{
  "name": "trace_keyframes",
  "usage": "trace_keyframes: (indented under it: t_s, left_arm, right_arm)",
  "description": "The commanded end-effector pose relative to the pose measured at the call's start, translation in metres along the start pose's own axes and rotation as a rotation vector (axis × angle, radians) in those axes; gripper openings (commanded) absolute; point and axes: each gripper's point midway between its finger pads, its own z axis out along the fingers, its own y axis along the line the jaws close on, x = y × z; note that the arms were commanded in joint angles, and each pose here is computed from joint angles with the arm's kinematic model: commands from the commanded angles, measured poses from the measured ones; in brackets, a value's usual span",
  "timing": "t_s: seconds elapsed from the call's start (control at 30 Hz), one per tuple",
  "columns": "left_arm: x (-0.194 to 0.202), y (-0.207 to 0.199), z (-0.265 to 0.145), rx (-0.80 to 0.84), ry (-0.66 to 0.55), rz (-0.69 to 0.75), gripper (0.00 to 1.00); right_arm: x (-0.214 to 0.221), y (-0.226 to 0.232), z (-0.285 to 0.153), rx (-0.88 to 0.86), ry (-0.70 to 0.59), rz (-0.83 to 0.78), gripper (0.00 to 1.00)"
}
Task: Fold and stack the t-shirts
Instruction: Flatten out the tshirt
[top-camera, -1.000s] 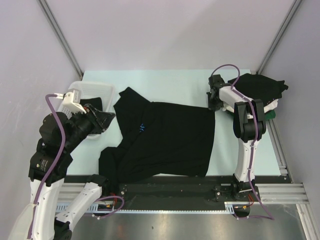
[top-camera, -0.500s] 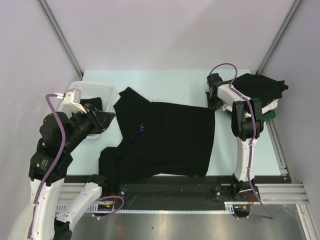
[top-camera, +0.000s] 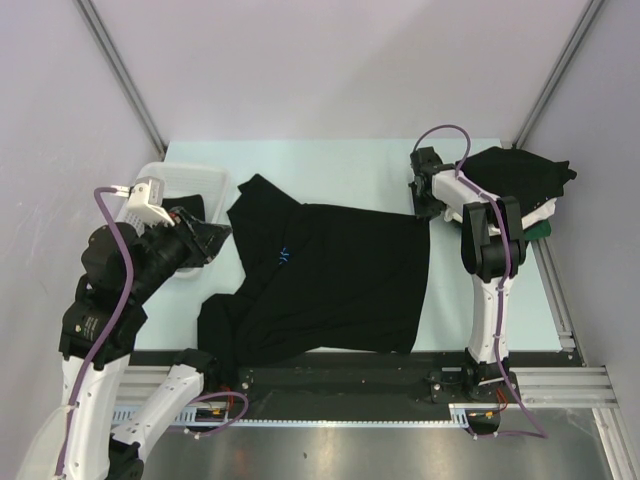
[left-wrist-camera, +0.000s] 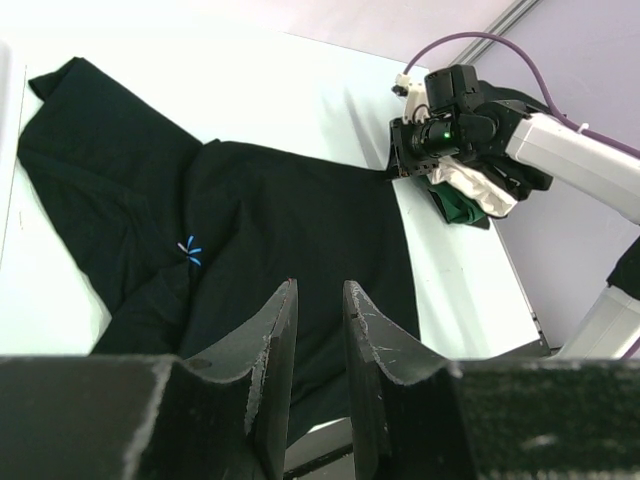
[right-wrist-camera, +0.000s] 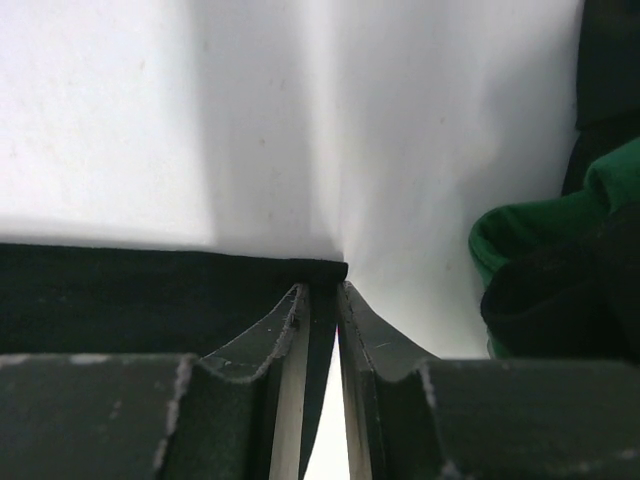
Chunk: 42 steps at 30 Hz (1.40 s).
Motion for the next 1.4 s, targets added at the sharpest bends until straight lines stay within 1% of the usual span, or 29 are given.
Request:
trace_keyframes:
  t_s: [0.0, 0.27, 0.67, 0.87, 0.93, 1.17, 1.37]
  left_arm:
    - [-0.008, -0.004, 0.0, 0.014, -0.017, 0.014, 0.29]
    - [-0.009, -0.003, 0.001, 0.007, -0.004, 0.031, 0.3]
    - [-0.006, -0.001, 0.007, 0.005, 0.007, 0.035, 0.29]
    - [-0.007, -0.002, 0.01, 0.01, 0.003, 0.04, 0.3]
    - [-0.006, -0.002, 0.011, 0.014, 0.008, 0.038, 0.3]
    - [-0.008, -0.006, 0.016, 0.034, 0.003, 0.04, 0.3]
    - [-0.009, -0.008, 0.014, 0.05, -0.004, 0.043, 0.3]
  right_arm:
    - [0.003, 0.01, 0.027, -0.031, -0.02, -0.011, 0.23]
    - [0.008, 0.039, 0.039, -0.143, 0.012, -0.03, 0.24]
    - [0.012, 0.064, 0.043, -0.207, 0.052, -0.062, 0.23]
    - [0.016, 0.066, 0.041, -0.218, 0.079, -0.067, 0.2]
    - [0.017, 0.066, 0.039, -0.211, 0.085, -0.071, 0.22]
    - [-0.003, 0.058, 0.015, -0.188, 0.039, -0.068, 0.25]
    - [-0.002, 0.045, 0.002, -0.158, 0.045, -0.061, 0.25]
